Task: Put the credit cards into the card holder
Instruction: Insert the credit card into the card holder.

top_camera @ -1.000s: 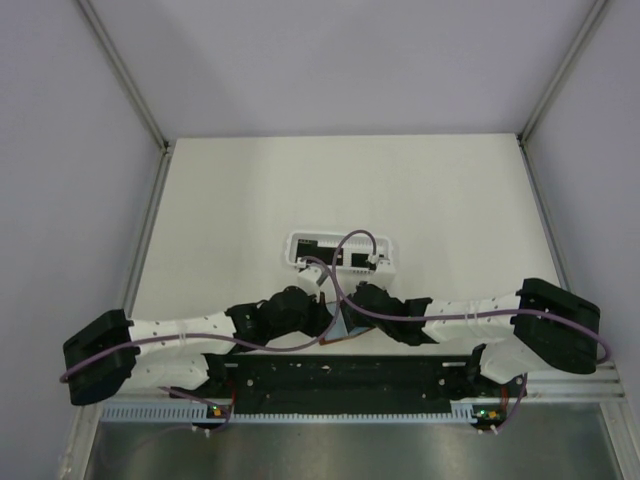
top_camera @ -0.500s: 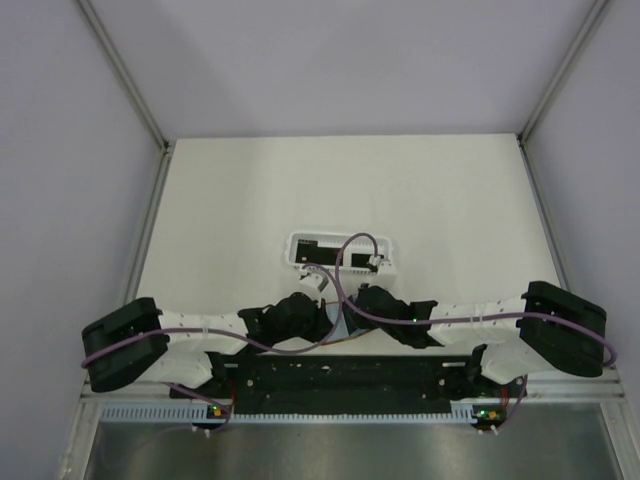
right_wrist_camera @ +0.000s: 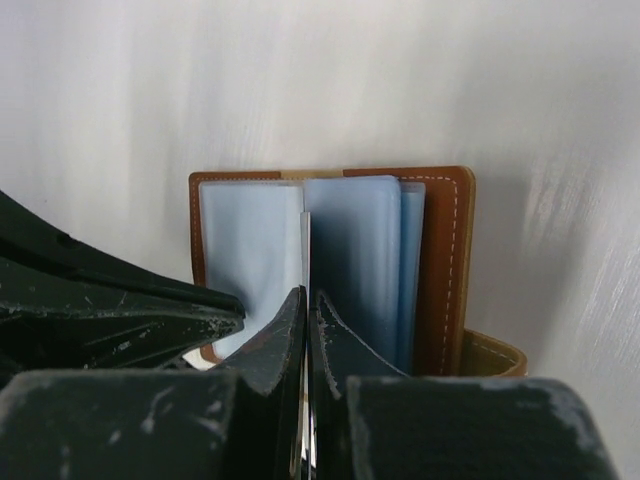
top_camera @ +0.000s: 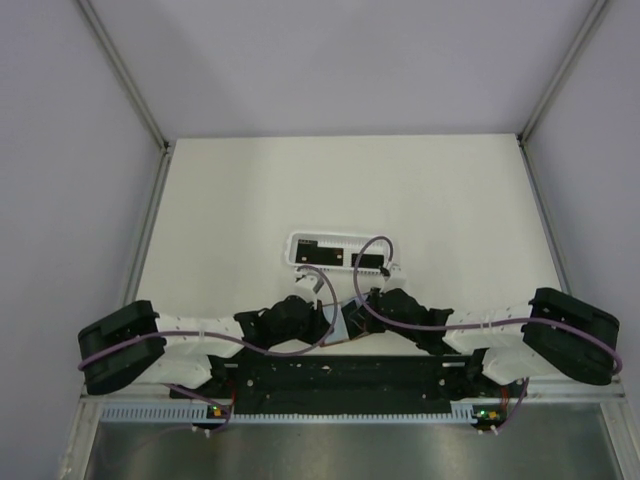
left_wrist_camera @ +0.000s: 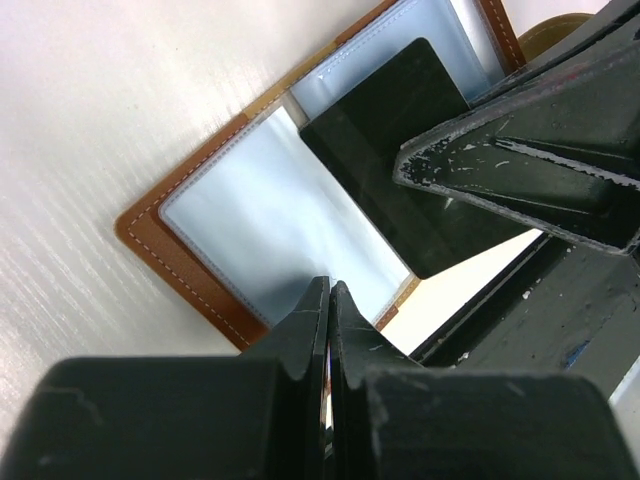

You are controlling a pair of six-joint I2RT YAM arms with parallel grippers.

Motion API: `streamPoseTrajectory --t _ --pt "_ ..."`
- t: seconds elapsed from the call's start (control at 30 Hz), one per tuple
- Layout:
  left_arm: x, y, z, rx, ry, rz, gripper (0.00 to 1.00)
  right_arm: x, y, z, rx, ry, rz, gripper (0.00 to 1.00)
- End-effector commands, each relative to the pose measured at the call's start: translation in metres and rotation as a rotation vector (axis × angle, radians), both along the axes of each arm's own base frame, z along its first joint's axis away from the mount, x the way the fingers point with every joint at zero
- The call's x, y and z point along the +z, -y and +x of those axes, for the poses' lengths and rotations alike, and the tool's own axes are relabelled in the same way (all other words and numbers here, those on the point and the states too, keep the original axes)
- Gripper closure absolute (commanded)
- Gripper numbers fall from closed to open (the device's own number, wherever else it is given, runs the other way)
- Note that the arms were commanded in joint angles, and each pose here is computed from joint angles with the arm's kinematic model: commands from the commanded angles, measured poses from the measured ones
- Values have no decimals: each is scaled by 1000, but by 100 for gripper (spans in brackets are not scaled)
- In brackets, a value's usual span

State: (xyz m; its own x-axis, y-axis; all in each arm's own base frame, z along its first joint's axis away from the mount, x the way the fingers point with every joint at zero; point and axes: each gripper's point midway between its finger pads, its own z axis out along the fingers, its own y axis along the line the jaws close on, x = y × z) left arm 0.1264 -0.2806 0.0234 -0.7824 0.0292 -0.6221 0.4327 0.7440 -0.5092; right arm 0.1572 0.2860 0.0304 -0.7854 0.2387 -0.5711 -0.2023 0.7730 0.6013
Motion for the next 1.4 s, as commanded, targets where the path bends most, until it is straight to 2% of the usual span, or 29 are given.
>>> streamPoseTrajectory --t 0.0,0.2,0.73,1.37 --pt "-24 -26 -10 13 -35 104 100 -5 4 -13 72 -25 51 100" --pt "-25 -29 -11 17 -39 111 100 -1 6 -13 83 -21 99 100" --pt "-19 -45 -5 63 5 133 100 -4 8 -11 73 -26 88 100" --pt "-23 -47 -7 63 -7 138 100 11 -14 -9 129 -26 215 100"
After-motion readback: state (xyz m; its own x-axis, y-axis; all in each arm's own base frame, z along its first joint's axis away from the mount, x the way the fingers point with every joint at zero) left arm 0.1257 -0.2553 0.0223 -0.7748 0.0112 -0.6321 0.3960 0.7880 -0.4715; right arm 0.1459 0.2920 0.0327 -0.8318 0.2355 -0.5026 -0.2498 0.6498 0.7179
